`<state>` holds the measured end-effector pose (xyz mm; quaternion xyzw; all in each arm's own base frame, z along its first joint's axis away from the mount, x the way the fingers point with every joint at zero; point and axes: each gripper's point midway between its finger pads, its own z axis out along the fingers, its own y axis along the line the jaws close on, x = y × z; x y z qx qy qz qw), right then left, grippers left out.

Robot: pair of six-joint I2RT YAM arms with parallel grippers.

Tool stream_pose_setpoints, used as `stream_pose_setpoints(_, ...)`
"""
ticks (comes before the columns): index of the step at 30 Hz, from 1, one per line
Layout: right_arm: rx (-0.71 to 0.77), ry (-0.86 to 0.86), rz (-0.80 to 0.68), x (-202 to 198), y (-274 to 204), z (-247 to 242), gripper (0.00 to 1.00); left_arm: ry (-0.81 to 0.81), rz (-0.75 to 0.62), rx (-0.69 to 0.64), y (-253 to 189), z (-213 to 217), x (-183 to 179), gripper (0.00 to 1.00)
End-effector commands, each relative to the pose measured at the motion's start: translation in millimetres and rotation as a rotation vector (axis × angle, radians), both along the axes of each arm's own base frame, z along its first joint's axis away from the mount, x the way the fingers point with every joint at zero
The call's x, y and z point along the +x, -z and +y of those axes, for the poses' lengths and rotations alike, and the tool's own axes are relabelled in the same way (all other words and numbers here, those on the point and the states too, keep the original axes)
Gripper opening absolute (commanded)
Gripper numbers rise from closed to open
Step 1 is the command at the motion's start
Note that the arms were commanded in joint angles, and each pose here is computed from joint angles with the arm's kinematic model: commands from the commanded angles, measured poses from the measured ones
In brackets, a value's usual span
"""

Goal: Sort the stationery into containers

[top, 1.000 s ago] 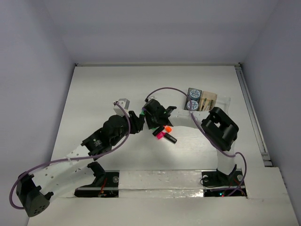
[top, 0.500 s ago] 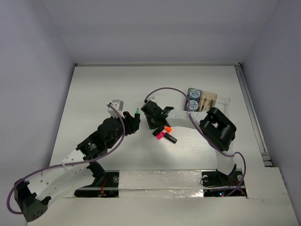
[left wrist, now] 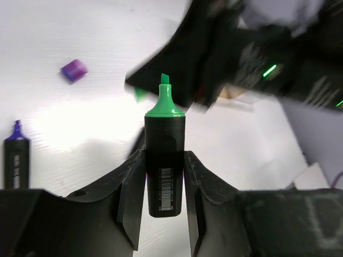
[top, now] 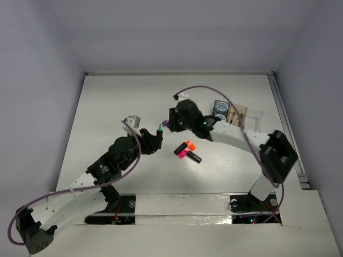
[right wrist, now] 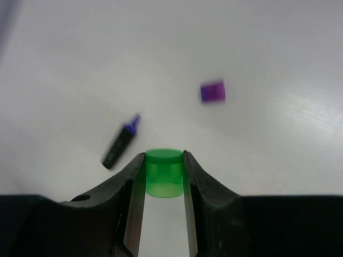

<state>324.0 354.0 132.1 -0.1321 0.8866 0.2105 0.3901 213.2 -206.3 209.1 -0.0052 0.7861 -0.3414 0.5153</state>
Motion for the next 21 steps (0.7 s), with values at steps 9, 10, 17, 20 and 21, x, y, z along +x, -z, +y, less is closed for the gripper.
stream_pose_setpoints(9,0.756,-0.188,-0.351,-0.8,-211.5,-36.8,0.24,0.278,-0.209,-0.397,-90.6,-37.0,-31.5,0.0)
stream_pose_setpoints(10,0.794,-0.207,-0.354,-4.2,-217.2,-38.3,0.24,0.315,-0.214,-0.415,-92.8,-39.7,-33.9,0.0)
stream_pose_setpoints(17,1.119,-0.504,-0.228,-47.5,-238.8,-44.2,0.24,0.484,-0.255,-0.566,-109.9,-47.6,-47.6,0.0)
stream_pose_setpoints(20,1.149,-0.516,-0.245,-52.9,-246.5,-47.4,0.25,0.515,-0.255,-0.6,-115.3,-49.2,-50.3,0.0)
stream_pose_setpoints(21,1.148,-0.507,-0.242,-52.4,-246.6,-47.9,0.24,0.523,-0.253,-0.611,-116.7,-49.7,-51.5,0.0)
